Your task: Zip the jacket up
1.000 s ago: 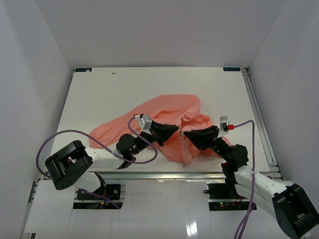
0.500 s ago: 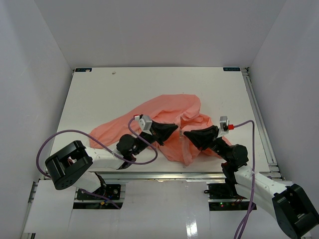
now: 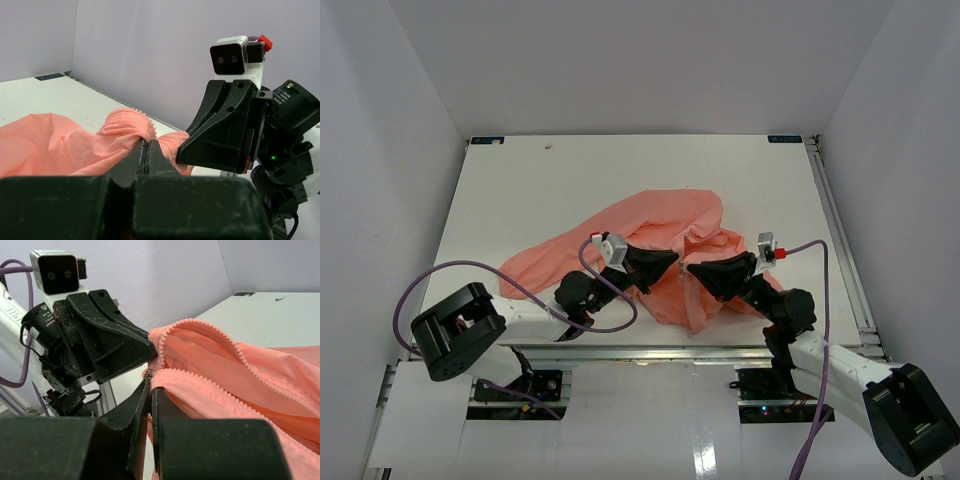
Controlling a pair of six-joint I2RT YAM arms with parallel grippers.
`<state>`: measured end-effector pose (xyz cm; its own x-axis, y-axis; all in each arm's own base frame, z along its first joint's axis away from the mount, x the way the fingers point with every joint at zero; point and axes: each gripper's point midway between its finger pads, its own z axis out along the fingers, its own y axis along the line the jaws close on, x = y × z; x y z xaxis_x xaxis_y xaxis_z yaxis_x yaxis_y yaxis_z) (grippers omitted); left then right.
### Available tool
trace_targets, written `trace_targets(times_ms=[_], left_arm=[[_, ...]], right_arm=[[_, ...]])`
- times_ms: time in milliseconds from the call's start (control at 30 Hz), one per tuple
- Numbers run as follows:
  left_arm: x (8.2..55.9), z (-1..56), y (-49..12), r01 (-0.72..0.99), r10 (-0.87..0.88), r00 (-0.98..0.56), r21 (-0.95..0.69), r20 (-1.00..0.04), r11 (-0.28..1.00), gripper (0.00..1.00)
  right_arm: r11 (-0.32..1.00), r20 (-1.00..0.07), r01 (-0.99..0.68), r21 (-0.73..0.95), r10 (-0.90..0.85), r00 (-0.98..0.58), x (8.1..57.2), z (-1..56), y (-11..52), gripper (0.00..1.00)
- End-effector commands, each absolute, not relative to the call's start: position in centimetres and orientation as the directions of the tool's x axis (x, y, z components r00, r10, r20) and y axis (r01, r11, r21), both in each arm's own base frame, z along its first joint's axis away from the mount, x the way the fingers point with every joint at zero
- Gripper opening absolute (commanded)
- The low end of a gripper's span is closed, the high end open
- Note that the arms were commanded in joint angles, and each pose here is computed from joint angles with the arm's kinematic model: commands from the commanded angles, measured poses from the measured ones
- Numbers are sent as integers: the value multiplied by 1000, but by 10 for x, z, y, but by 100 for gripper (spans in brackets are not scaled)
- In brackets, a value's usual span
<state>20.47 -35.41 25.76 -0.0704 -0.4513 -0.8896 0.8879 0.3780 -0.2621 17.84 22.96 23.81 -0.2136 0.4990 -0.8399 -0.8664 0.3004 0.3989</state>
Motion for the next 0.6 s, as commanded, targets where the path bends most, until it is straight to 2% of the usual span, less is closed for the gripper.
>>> trace_targets(times_ms=[0,567], left_arm=[[168,383,-304,949,-787,164,-124,-594,291,0],[169,388,-299,941,-790,191,-120,-583,316,0]], right_arm=[[298,-839,-861,411,494,-229,166,215,224,8],[300,-839,-858,418,489,-238,163,209,222,8]])
